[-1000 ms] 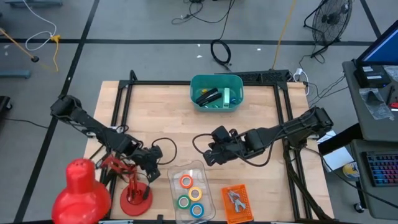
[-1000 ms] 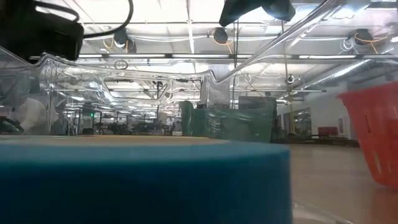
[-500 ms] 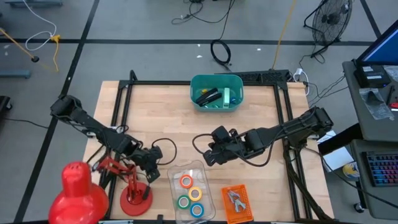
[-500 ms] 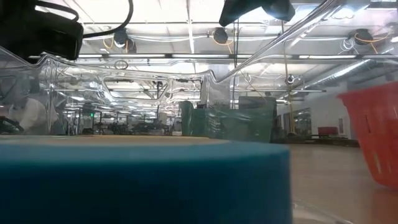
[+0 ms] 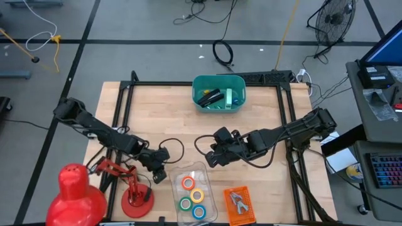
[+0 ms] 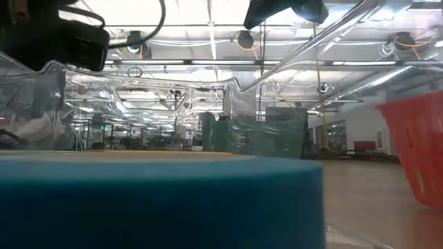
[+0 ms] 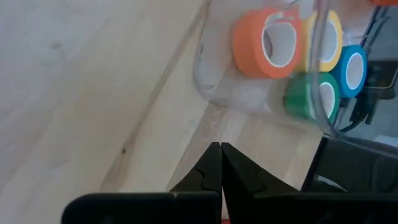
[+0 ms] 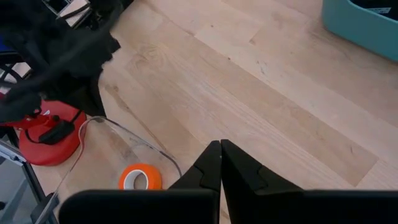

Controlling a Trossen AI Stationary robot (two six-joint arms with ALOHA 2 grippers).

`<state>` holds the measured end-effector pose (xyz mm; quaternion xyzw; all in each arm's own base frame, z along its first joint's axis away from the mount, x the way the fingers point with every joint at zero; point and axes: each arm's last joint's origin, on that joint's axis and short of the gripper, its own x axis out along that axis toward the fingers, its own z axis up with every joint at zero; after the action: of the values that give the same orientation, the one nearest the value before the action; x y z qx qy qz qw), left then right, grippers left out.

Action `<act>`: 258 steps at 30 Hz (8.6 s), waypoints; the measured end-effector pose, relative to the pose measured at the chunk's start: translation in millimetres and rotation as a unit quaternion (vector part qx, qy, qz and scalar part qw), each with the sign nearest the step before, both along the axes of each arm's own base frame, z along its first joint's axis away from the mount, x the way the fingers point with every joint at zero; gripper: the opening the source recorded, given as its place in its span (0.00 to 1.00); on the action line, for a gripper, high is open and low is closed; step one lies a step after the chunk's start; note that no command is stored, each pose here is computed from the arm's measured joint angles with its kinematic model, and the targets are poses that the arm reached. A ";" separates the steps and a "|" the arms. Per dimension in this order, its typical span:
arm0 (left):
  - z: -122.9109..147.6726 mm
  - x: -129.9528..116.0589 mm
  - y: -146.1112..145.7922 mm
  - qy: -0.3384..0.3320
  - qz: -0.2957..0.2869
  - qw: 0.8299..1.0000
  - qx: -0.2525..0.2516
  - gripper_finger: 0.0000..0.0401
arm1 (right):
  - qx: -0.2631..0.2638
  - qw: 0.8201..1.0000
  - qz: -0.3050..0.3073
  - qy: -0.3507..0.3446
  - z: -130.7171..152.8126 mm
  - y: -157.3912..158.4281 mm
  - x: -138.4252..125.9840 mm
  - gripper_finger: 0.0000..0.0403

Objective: Pick and place Stapler, Stapler remover, tape
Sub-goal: Adjust the bins, then return to Home Position

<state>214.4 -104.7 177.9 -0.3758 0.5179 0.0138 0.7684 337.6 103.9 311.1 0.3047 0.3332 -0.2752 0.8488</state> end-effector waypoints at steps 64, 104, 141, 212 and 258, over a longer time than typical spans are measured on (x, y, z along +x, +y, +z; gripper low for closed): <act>-1.2 21.0 36.2 -0.042 0.035 0.998 0.033 0.00 | 0.274 0.904 -0.009 0.329 -88.9 144.0 -132.0 0.00; -3.5 20.5 44.5 -0.026 0.057 0.997 0.045 0.00 | 0.197 0.945 -0.059 0.253 -84.5 127.9 -128.1 0.00; 68.3 98.8 177.0 -0.167 0.170 0.970 0.048 0.00 | 0.042 0.981 0.126 0.143 -97.6 -160.6 -68.1 0.00; 5.4 197.0 83.6 -0.035 -0.138 0.988 -0.057 0.00 | 0.022 0.995 0.083 0.054 -70.8 -169.8 -124.0 0.00; 10.6 201.1 116.0 -0.064 -0.090 0.994 -0.013 0.00 | 0.024 0.997 0.059 0.042 -69.4 -171.0 -122.5 0.00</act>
<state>415.5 11.3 188.5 -0.3372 0.4995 -0.0864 0.7933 215.1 -67.1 241.7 0.2927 0.3925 -0.2296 0.8412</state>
